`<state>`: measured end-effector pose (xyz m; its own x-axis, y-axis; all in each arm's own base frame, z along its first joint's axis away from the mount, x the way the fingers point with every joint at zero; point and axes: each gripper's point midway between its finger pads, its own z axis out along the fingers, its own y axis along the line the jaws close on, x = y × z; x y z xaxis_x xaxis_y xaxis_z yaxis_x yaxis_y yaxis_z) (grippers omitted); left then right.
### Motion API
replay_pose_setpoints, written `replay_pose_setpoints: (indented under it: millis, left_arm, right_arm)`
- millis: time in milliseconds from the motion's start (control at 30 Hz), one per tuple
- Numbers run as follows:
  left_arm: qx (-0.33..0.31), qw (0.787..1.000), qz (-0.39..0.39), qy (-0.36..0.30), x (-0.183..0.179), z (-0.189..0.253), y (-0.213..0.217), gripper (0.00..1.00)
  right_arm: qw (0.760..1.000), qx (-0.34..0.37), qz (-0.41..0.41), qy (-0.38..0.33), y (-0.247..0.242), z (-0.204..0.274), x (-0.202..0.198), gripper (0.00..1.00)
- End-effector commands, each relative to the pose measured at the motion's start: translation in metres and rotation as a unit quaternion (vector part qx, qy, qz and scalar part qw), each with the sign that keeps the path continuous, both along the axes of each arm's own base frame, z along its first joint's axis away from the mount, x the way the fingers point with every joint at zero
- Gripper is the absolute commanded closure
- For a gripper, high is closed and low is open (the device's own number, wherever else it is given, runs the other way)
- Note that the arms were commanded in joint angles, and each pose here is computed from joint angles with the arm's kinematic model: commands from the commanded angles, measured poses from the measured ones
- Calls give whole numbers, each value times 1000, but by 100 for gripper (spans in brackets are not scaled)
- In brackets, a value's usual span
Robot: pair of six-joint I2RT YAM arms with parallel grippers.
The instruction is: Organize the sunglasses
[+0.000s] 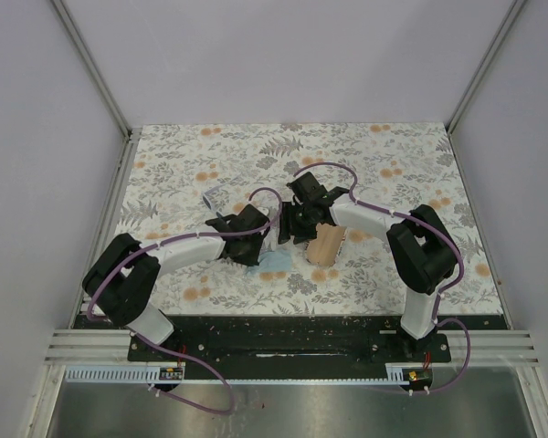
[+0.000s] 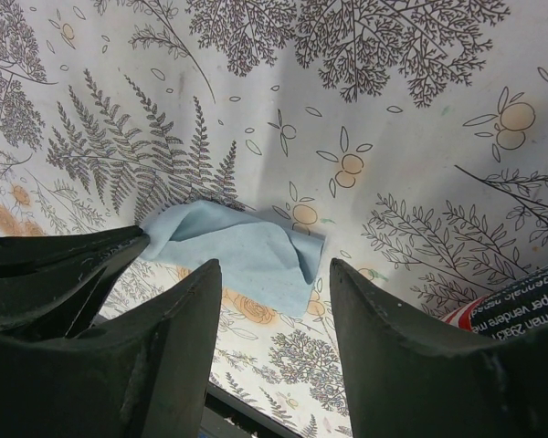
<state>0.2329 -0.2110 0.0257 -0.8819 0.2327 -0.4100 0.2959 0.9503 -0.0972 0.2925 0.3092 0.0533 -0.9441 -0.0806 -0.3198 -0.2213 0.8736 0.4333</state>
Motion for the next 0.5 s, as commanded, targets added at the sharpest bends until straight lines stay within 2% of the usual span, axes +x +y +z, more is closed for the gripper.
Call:
replay_pose_setpoints:
  millis: [0, 333, 467]
  left_arm:
    - [-44, 999, -8, -20, 12, 25, -15, 100]
    - [-14, 999, -31, -42, 29, 47, -12, 100]
    - [-42, 996, -67, -36, 22, 56, -26, 100]
  right_arm:
    - [1000, 12, 1, -12, 2, 14, 3, 42]
    - [1000, 11, 0, -12, 1, 13, 4, 42]
    - [1000, 5, -1, -13, 1, 12, 5, 42]
